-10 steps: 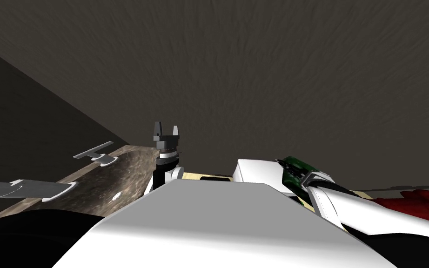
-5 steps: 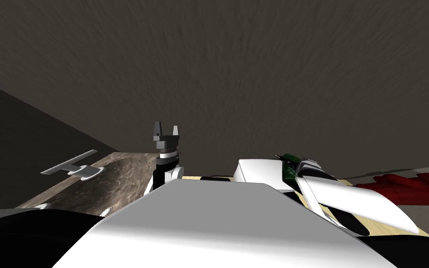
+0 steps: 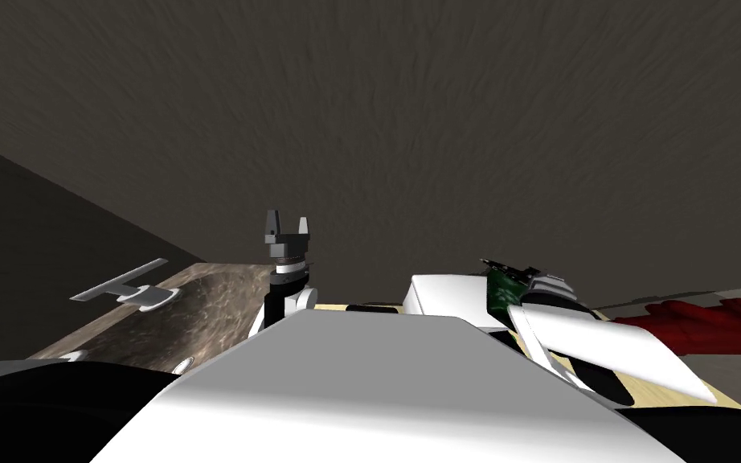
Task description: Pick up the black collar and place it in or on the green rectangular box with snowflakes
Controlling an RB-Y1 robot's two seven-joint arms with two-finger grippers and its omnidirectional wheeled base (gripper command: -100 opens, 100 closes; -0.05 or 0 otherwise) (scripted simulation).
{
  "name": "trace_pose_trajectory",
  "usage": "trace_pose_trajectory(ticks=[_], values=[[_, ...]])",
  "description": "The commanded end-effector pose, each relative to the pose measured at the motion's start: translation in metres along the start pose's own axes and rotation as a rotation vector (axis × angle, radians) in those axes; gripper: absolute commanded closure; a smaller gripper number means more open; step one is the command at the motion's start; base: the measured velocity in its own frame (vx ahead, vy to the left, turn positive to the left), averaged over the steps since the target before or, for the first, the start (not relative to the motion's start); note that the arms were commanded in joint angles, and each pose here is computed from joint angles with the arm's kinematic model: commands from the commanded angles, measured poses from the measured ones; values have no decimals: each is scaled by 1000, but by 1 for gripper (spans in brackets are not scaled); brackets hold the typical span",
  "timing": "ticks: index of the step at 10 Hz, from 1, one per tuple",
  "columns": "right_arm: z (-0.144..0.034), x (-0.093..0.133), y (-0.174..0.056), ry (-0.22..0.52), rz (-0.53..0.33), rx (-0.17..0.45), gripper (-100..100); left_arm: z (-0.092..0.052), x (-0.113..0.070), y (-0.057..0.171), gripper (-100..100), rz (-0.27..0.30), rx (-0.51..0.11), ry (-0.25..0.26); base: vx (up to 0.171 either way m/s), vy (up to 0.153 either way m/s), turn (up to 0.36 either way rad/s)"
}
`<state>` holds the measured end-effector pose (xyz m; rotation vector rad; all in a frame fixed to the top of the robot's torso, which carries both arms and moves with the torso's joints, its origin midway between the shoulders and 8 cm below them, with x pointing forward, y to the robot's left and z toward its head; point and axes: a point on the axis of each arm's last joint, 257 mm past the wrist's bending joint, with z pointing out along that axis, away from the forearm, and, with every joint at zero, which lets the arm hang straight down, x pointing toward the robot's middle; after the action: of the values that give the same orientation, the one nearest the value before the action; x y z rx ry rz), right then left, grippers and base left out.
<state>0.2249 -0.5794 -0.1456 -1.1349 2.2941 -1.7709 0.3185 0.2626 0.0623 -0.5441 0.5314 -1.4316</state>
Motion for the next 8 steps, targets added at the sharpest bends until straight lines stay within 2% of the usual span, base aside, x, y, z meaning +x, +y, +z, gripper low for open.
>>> trace_pose_trajectory(ticks=[1,2,3,6,7,8], values=[[9,-18,-19,-19,-109,69,-100,0,0,0,0,0,0,0,-33,126,378],[13,-23,-23,-19,-171,99,-100,0,0,0,0,0,0,0,-34,187,-37],[22,-17,-27,10,-243,115,-100,0,0,0,0,0,0,0,-24,105,-1],[41,13,-9,130,-397,77,-100,0,0,0,0,0,0,0,-2,-4,0],[47,20,-1,158,-427,59,-100,0,0,0,0,0,0,0,1,-15,0],[47,26,-5,185,-442,68,-100,0,0,0,0,0,0,0,0,-6,0]])
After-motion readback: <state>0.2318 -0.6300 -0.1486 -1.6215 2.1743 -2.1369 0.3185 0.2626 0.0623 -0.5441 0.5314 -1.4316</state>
